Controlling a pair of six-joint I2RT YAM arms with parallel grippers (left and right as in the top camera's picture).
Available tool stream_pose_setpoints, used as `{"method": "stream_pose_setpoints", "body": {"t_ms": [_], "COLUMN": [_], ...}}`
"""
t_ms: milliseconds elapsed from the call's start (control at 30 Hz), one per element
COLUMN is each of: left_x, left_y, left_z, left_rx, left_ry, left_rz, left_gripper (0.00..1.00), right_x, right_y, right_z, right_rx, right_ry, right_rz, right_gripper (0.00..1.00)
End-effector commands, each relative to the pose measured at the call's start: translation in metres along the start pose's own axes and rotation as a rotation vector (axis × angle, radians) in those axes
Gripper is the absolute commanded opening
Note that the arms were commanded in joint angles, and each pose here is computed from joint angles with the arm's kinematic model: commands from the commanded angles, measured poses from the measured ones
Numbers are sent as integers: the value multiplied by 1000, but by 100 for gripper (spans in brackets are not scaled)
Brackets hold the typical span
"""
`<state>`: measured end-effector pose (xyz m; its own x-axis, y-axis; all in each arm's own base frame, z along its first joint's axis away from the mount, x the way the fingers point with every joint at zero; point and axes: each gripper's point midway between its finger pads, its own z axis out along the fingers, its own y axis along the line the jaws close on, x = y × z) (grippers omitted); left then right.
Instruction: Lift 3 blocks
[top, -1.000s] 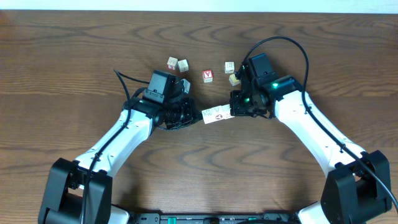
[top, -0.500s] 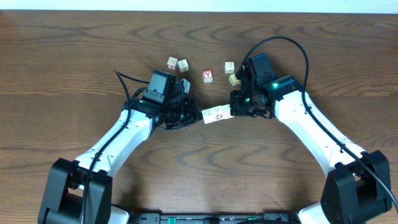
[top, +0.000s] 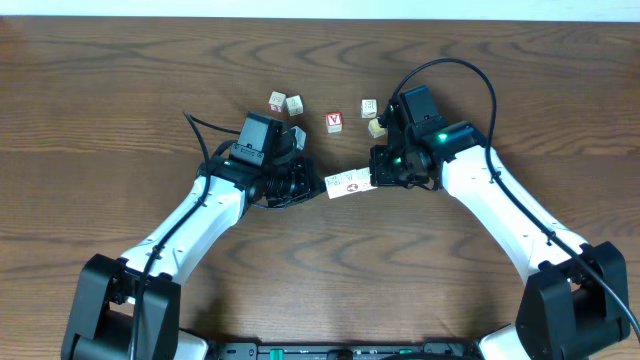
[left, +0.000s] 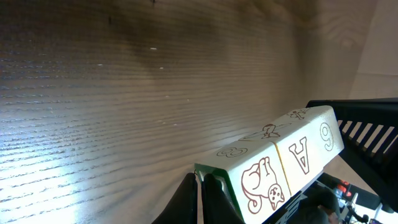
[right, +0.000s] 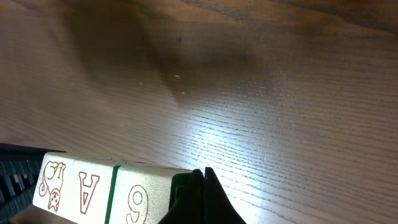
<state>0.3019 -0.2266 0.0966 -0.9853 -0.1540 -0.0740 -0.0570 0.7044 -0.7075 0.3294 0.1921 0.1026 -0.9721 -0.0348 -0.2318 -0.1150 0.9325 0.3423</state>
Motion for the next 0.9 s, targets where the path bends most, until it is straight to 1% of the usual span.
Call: {"method": "stream_pose_setpoints", "body": {"t_ms": [0,867], "left_x": [6,11], "left_y": [-58,-60], "left_z": [-12,-8], "left_rx": [178,177], "left_ry": [42,56], "left_rz": [105,112], "left_gripper": [7,7], "right_x": [27,29], "right_y": [66,71], "right_z": [-3,-1], "right_rx": [-243,-240], "right_ry": [101,99], "right_rz": [-69,-82], "right_gripper": [1,1]}}
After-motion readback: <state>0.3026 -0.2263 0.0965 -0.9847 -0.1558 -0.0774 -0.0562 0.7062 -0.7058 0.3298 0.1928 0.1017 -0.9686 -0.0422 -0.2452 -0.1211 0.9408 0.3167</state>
